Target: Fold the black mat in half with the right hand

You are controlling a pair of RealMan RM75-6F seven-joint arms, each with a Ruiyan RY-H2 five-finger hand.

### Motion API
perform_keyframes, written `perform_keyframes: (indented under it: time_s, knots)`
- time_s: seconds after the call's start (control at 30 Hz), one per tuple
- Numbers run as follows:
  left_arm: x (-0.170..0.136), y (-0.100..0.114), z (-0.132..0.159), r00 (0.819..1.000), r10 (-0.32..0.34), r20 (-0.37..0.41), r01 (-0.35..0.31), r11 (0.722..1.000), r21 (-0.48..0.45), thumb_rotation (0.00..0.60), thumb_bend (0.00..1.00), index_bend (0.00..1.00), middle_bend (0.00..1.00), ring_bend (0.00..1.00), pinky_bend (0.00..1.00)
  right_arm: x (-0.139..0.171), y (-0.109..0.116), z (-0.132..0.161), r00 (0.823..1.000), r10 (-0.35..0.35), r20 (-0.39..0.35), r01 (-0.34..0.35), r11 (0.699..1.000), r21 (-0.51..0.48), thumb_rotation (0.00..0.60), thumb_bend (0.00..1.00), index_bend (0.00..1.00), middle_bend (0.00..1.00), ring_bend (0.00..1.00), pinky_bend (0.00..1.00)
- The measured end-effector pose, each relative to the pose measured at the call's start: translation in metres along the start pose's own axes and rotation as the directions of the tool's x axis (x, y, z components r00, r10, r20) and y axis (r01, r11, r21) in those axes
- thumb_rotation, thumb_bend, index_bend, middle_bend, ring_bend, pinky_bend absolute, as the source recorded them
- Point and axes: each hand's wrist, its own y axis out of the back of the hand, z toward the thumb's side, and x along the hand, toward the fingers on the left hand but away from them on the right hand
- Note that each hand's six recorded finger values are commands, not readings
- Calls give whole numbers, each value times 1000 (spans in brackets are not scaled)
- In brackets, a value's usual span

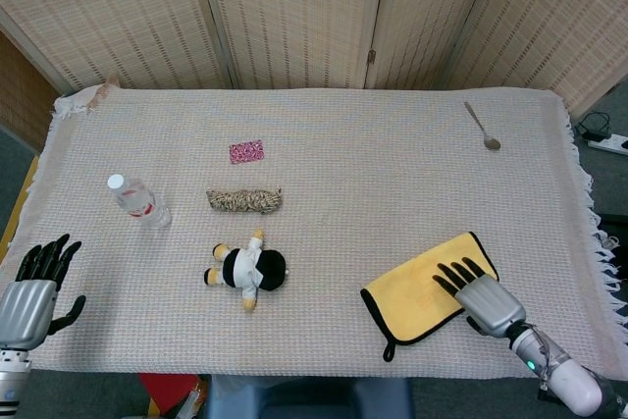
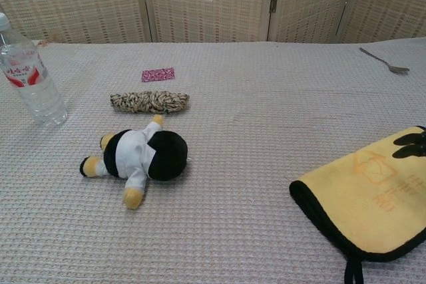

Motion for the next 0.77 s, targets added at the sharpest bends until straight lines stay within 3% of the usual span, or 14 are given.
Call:
perform_keyframes:
  time_s: [0.13,0.2,0.27,0.37,0.47,0.57,0.77]
  knots:
    - [-1,-1,5,1000,-1,10,1,1000,1,600,439,0,0,0,0,19,21,-4,991,-130,32,132,987,-96,600,444,0,0,0,0]
    - [-2,-1,8,1000,1,18,-1,1000,-1,600,439,0,0,0,0,32,34,-10,973,-221,70,228,964,-135,600,444,0,0,0,0]
    - [-4,1,10,1000,6,25,-6,1000,-4,600,439,0,0,0,0,49,43,-19,942,-309,130,327,931,-159,600,444,0,0,0,0]
    - [-9,4,14,999,19,40,-19,1000,-8,600,441,0,0,0,0,81,43,-32,887,-385,256,433,885,-170,600,443,0,0,0,0]
    - [-15,7,18,998,26,57,-25,1000,-13,600,441,0,0,0,0,113,28,-41,837,-395,378,481,861,-167,600,444,0,0,0,0]
    - [-19,7,24,997,20,79,-18,1000,-20,600,442,0,0,0,0,131,15,-46,803,-388,452,510,840,-184,600,444,0,0,0,0]
    - [-25,6,31,994,15,104,-13,1000,-20,600,442,0,0,0,0,138,10,-53,793,-391,468,532,818,-219,600,445,0,0,0,0]
